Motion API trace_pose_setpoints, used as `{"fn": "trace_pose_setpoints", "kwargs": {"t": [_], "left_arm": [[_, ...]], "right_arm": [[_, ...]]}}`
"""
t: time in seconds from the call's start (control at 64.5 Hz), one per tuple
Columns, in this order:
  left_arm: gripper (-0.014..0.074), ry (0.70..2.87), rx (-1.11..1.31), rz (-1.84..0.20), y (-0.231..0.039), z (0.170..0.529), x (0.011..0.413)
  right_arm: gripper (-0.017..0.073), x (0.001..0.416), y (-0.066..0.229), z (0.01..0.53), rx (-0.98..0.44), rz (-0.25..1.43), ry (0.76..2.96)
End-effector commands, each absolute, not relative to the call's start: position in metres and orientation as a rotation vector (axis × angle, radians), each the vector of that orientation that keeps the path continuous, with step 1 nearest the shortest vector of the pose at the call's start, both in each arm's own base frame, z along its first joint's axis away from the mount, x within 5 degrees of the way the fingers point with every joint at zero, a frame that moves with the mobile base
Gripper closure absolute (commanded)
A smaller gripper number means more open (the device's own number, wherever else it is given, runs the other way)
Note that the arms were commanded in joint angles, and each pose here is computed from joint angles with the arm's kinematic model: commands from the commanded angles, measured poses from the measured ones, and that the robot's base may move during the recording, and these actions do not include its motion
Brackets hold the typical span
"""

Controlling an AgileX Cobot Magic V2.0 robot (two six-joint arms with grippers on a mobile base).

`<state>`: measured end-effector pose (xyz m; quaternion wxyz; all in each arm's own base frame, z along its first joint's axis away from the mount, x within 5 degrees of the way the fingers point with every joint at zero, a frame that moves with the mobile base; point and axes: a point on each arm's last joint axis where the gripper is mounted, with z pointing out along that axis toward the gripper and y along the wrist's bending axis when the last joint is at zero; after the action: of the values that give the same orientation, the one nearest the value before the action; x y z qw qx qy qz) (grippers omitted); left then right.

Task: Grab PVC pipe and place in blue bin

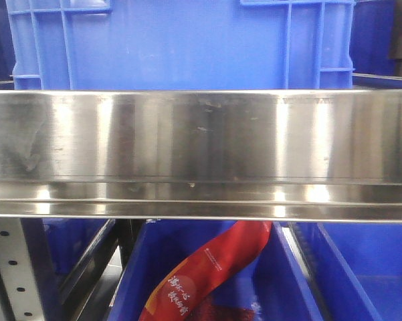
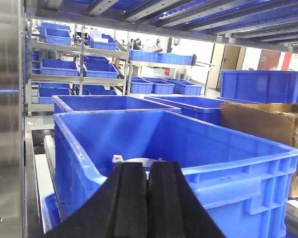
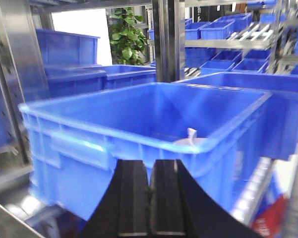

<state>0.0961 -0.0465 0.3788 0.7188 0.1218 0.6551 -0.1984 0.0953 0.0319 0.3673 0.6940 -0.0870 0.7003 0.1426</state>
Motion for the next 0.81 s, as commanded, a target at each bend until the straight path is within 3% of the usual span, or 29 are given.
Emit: {"fn": "trace_pose_setpoints", "kwargs": {"t": [0.0, 0.108, 0.248, 0.387, 0.573, 0.79], "left_arm": [[0.0704, 1.428, 0.268, -0.44, -0.046, 0.38, 0.094], [0.0704, 1.428, 0.268, -0.44, -0.046, 0.38, 0.094], [0.0704, 1.428, 0.268, -0.44, -0.046, 0.38, 0.094], [0.0704, 1.428, 0.268, -0.44, -0.046, 0.38, 0.094], [0.0704, 1.428, 0.268, -0.44, -0.046, 0.38, 0.094], [0.0704, 1.424, 0.266, -0.44, -0.046, 0.381, 0.094]], "right_arm": [[0.0727, 0.089, 0.027, 0.355, -0.214, 0.255, 1.565], [0.0727, 0.076, 0.02, 0.327, -0.172, 0.235, 1.574], [0.0727, 0.06, 0.007, 0.288, -0.151, 0.052, 1.582], [0.0727, 0.049, -0.003, 0.26, -0.033, -0.077, 1.616], [0.0727, 0.051, -0.007, 0.231, 0.102, -0.091, 1.545], [0.0727, 0.054, -0.012, 0.214, 0.152, -0.19, 1.561]]}}
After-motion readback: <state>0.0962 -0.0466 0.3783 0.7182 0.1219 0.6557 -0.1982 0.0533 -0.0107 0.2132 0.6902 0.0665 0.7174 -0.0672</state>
